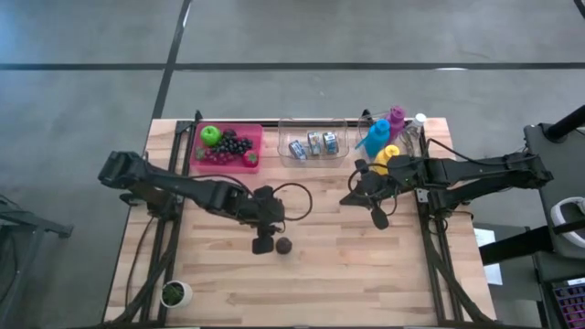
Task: Pick & Place Food Item
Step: Put the black plum into the red transparent bin
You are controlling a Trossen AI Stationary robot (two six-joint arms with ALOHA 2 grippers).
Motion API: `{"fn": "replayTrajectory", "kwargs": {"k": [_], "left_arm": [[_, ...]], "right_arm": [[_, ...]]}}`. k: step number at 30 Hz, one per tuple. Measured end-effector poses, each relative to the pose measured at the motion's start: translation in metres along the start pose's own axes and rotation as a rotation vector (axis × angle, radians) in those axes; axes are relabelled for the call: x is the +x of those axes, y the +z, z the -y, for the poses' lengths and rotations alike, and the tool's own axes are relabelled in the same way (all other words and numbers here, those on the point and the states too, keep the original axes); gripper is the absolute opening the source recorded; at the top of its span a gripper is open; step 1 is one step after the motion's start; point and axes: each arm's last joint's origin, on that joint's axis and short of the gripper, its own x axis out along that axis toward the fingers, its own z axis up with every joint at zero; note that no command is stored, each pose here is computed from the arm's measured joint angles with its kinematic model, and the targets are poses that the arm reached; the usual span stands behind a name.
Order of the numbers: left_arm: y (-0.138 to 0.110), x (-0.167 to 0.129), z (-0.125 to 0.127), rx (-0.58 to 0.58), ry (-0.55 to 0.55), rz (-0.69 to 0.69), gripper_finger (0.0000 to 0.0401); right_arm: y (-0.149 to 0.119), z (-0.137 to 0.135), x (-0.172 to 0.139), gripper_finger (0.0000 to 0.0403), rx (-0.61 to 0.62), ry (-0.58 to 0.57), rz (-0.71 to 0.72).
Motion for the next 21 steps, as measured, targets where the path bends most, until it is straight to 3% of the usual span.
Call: {"fn": "replayTrajectory", "kwargs": {"k": [10,15,21], "left_arm": [[-0.016,0.018,0.012,0.039,-0.068,0.052,0.0131],[-0.023,0.029,0.018,0.057,-0.084,0.066,0.0214],[-0.032,0.06,0.025,0.152,-0.081,-0.016,0.0323]], "right_arm": [[0.0,0.0,0.0,0.0008,0.0,0.0,0.0],[0.0,0.0,0.0,0.0008,0.0,0.0,0.0],[0.0,0.0,0.0,0.0008,0.0,-0.002,0.0]]}}
